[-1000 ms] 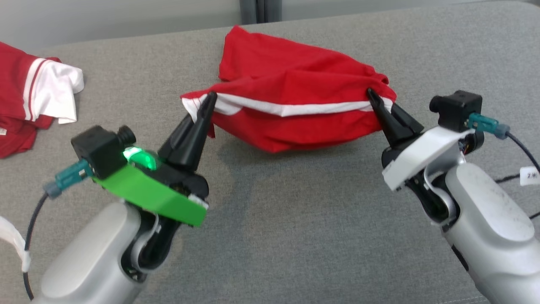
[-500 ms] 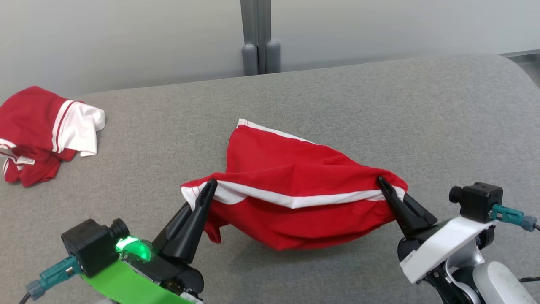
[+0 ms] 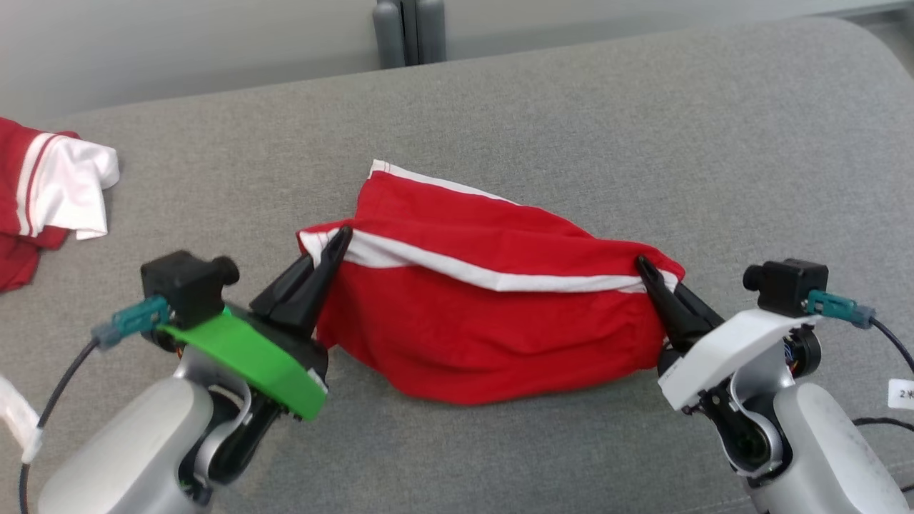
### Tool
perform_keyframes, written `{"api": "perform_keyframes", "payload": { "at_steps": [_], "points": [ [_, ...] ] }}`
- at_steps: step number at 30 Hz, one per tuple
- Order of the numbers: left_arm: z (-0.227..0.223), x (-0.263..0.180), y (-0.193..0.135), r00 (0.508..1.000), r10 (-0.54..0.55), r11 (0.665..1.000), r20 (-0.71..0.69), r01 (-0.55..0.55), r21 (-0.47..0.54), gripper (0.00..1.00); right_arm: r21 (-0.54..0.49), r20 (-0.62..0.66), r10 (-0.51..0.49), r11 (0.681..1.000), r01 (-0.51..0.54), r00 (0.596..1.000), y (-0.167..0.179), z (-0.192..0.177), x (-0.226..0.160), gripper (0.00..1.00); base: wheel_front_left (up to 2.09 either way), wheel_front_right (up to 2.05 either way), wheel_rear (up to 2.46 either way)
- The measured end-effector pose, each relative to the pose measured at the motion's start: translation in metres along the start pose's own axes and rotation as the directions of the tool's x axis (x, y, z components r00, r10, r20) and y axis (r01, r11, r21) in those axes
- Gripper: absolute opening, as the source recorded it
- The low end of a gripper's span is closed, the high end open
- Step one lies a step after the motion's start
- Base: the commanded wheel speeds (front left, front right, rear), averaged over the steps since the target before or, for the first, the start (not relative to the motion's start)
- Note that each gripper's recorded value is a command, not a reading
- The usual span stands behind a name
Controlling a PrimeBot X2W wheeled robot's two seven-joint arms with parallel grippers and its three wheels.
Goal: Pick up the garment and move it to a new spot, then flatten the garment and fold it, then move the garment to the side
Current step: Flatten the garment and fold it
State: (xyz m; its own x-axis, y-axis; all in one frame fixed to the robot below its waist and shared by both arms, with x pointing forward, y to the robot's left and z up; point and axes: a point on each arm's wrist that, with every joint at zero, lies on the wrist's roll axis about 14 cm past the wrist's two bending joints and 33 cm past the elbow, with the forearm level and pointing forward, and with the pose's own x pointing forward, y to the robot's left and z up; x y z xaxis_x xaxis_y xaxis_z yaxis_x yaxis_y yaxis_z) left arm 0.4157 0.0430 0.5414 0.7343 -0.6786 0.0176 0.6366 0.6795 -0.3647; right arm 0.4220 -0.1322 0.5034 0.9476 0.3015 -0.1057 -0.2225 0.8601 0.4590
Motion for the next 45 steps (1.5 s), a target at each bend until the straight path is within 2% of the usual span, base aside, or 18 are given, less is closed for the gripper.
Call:
{"api": "perform_keyframes", "payload": {
  "at_steps": [5, 13, 21, 26, 27, 28, 29, 30, 40, 45],
  "points": [
    [-0.021, 0.045, 0.036, 0.997, 0.013, 0.999, -0.076, -0.009, 0.051, 0.0, -0.013, -0.012, -0.063, 0.998, 0.063, 0.998, -0.027, -0.01, 0.032, 0.0, 0.0, 0.0, 0.0],
    [-0.058, 0.094, 0.067, 0.986, 0.022, 0.998, -0.165, -0.013, 0.056, 0.0, -0.007, -0.029, -0.12, 0.993, 0.12, 0.992, -0.056, -0.031, 0.061, 0.0, 0.0, 0.0, 0.0],
    [-0.092, 0.117, 0.092, 0.97, 0.062, 0.996, -0.233, -0.046, 0.072, 0.0, -0.012, -0.047, -0.156, 0.988, 0.156, 0.987, -0.074, -0.048, 0.071, 0.0, 0.0, 0.0, 0.0],
    [-0.099, 0.121, 0.091, 0.965, 0.062, 0.995, -0.253, -0.039, 0.095, 0.0, -0.021, -0.042, -0.166, 0.986, 0.165, 0.985, -0.076, -0.05, 0.068, 0.0, 0.0, 0.0, 0.0],
    [-0.101, 0.12, 0.09, 0.964, 0.061, 0.995, -0.259, -0.038, 0.095, 0.1, -0.023, -0.041, -0.166, 0.986, 0.165, 0.985, -0.076, -0.051, 0.067, 0.16, 0.0, 0.0, 0.0],
    [-0.102, 0.119, 0.089, 0.963, 0.061, 0.995, -0.263, -0.038, 0.094, 0.33, -0.025, -0.04, -0.165, 0.986, 0.164, 0.986, -0.075, -0.051, 0.067, 0.39, 0.0, 0.0, 0.0],
    [-0.102, 0.119, 0.088, 0.962, 0.059, 0.995, -0.266, -0.035, 0.095, 0.82, -0.029, -0.037, -0.158, 0.987, 0.157, 0.987, -0.072, -0.051, 0.066, 1.0, 0.0, 0.0, 0.0],
    [-0.102, 0.119, 0.085, 0.962, 0.052, 0.995, -0.267, -0.027, 0.099, 1.0, -0.032, -0.032, -0.152, 0.988, 0.151, 0.988, -0.07, -0.05, 0.066, 1.0, 0.0, 0.0, 0.0],
    [-0.101, 0.101, 0.078, 0.931, 0.034, 0.992, -0.362, 0.013, 0.127, 1.0, -0.104, -0.025, -0.098, 0.99, 0.095, 0.995, -0.054, -0.041, 0.055, 1.0, 0.0, 0.0, 0.0],
    [-0.081, 0.09, 0.087, 0.938, 0.062, 0.99, -0.34, -0.014, 0.143, 1.0, -0.146, -0.042, -0.107, 0.984, 0.1, 0.993, -0.059, -0.035, 0.042, 1.0, 0.0, 0.0, 0.0]
  ]
}}
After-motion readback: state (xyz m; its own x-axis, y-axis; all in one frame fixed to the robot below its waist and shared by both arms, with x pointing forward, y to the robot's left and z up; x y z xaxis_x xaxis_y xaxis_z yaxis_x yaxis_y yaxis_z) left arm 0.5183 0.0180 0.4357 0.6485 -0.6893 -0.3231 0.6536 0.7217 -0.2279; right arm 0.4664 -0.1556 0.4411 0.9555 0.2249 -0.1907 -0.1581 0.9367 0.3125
